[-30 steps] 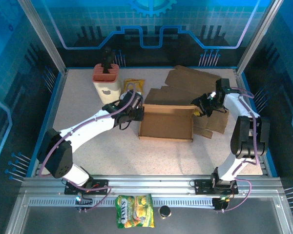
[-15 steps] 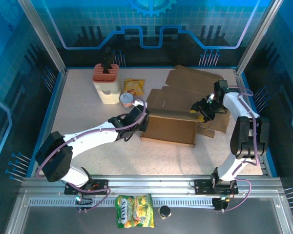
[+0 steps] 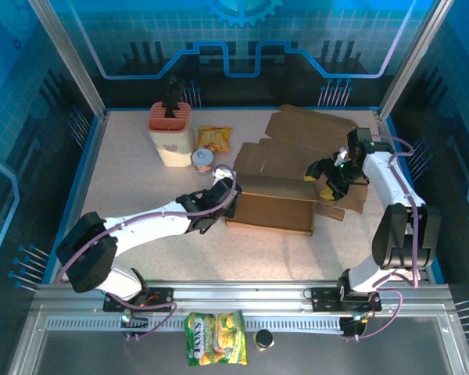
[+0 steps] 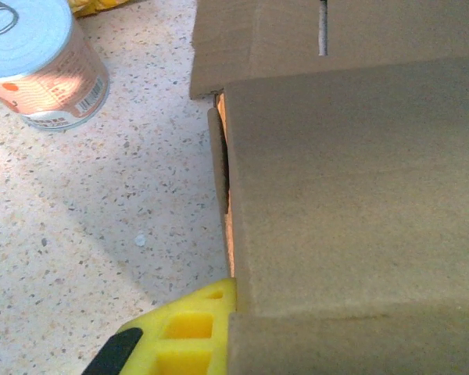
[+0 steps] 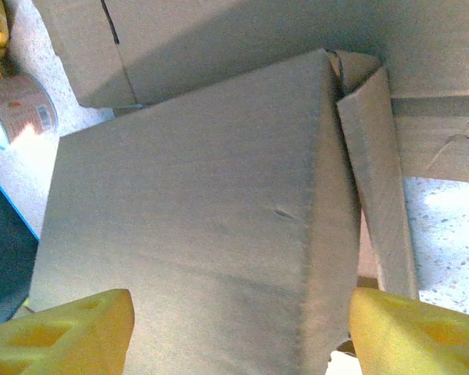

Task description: Fold the paper box

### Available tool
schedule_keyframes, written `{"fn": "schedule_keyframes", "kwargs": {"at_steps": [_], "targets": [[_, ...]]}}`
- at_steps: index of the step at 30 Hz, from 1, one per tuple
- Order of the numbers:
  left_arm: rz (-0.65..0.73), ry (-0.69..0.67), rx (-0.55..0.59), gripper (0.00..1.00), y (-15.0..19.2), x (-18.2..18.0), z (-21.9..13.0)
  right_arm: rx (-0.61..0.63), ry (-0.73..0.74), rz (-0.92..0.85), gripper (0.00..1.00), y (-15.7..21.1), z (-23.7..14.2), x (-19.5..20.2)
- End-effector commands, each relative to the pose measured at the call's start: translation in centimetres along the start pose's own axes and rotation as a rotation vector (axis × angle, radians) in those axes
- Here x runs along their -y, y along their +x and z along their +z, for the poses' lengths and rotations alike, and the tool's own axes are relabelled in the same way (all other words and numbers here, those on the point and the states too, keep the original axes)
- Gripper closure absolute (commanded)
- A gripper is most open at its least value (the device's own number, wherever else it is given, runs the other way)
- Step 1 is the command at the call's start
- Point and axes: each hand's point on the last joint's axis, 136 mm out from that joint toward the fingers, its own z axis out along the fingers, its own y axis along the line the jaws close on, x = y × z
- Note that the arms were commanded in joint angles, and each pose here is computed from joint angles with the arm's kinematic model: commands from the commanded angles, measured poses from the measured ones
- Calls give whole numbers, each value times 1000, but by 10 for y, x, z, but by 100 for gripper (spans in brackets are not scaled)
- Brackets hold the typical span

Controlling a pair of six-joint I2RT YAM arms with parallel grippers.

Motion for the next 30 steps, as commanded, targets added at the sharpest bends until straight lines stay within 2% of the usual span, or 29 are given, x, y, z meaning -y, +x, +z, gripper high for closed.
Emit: {"fn": "schedule_keyframes", "kwargs": {"at_steps": [1,7,15,30], "targets": [[17,-75,-44,100,20,-20,-4,-51,-26,-25,23,14,13,3],[11,-111,-63,100,30,-33,-10,-121,-26,-87,17,31,40,-6],[-40,-110,-86,99,48,-45,-20,-135,8,-103,22,39,52,6],[-164,13,-232,52,73,-34,-46,-127,111,-145,37,46,73,34]]}}
